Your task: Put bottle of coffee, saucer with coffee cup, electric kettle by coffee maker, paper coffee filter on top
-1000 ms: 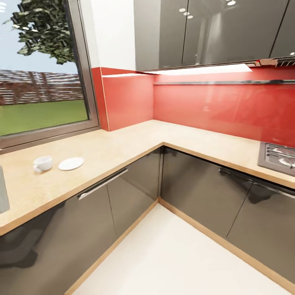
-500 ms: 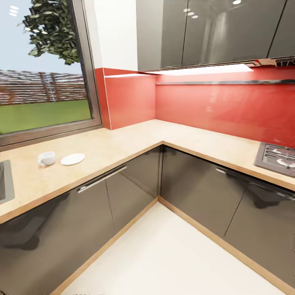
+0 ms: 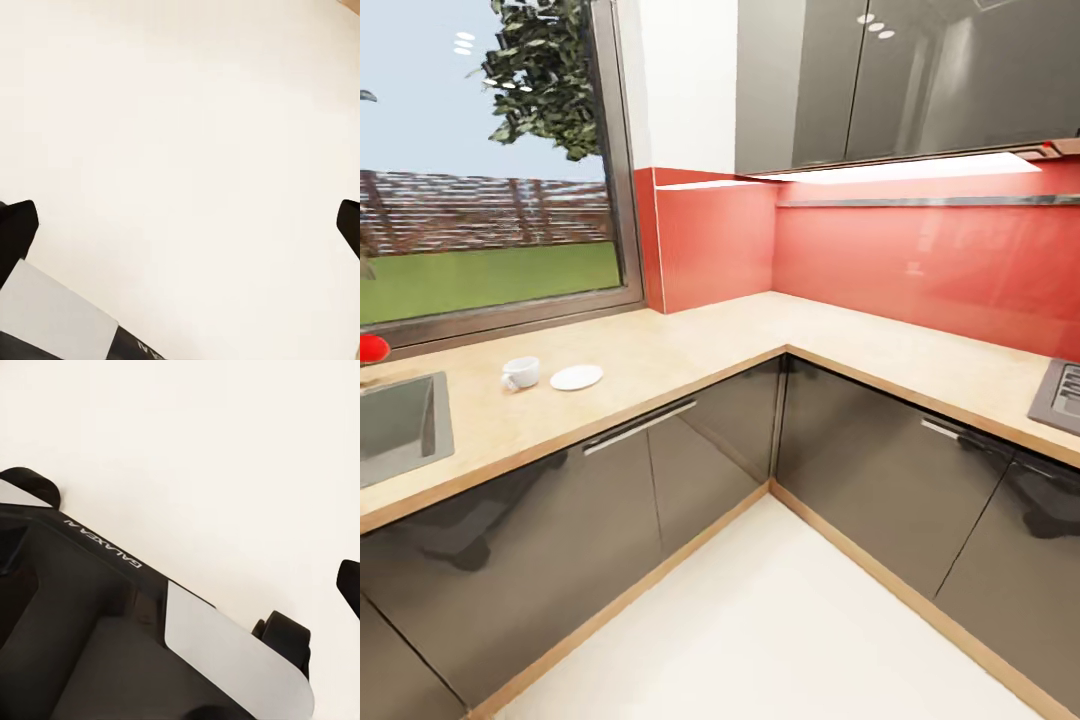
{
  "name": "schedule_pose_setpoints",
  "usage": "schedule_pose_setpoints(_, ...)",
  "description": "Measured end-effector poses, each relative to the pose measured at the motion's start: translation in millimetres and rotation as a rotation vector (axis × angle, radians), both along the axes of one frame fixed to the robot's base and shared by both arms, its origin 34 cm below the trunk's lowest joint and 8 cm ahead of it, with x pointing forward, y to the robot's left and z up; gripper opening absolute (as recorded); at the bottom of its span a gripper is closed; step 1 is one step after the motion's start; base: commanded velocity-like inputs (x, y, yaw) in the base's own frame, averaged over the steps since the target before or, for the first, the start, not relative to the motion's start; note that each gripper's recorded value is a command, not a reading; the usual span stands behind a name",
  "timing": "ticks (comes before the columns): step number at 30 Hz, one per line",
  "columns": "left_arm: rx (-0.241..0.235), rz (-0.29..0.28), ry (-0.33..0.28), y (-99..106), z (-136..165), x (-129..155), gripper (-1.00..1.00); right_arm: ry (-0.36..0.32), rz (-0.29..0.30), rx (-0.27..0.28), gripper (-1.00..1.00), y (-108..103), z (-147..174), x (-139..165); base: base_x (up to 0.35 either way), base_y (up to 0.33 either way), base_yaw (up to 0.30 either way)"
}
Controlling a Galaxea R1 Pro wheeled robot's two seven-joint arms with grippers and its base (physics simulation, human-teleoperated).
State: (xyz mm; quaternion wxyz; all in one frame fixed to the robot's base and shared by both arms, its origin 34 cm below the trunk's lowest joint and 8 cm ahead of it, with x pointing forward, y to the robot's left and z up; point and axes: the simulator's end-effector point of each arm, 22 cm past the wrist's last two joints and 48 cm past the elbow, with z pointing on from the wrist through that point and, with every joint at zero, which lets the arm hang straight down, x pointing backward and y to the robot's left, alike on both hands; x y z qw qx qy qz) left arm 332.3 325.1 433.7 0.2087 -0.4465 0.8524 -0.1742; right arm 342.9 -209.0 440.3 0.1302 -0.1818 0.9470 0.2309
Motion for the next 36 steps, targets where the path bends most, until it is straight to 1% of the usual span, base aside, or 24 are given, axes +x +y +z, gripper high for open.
schedule_pose_setpoints(6,0.000,-0.001,0.000,0.0,0.0,-0.1,1.00,0.000,0.000,-0.002,1.00,0.2,-0.2,0.1,-0.001,-0.073,0.211)
schedule_pose_setpoints(14,0.000,-0.001,0.001,-0.1,-0.1,-0.1,1.00,0.000,-0.002,-0.003,1.00,0.1,-0.5,0.1,0.000,-0.277,0.050)
schedule_pose_setpoints(21,0.000,-0.001,0.001,-0.5,-0.1,-0.1,1.00,-0.001,-0.001,-0.003,1.00,0.8,-0.5,0.3,0.000,-0.268,0.226)
schedule_pose_setpoints(36,0.000,0.000,0.000,0.1,0.0,0.0,1.00,-0.002,0.000,0.000,1.00,5.7,-0.5,0.5,0.000,-0.019,0.273)
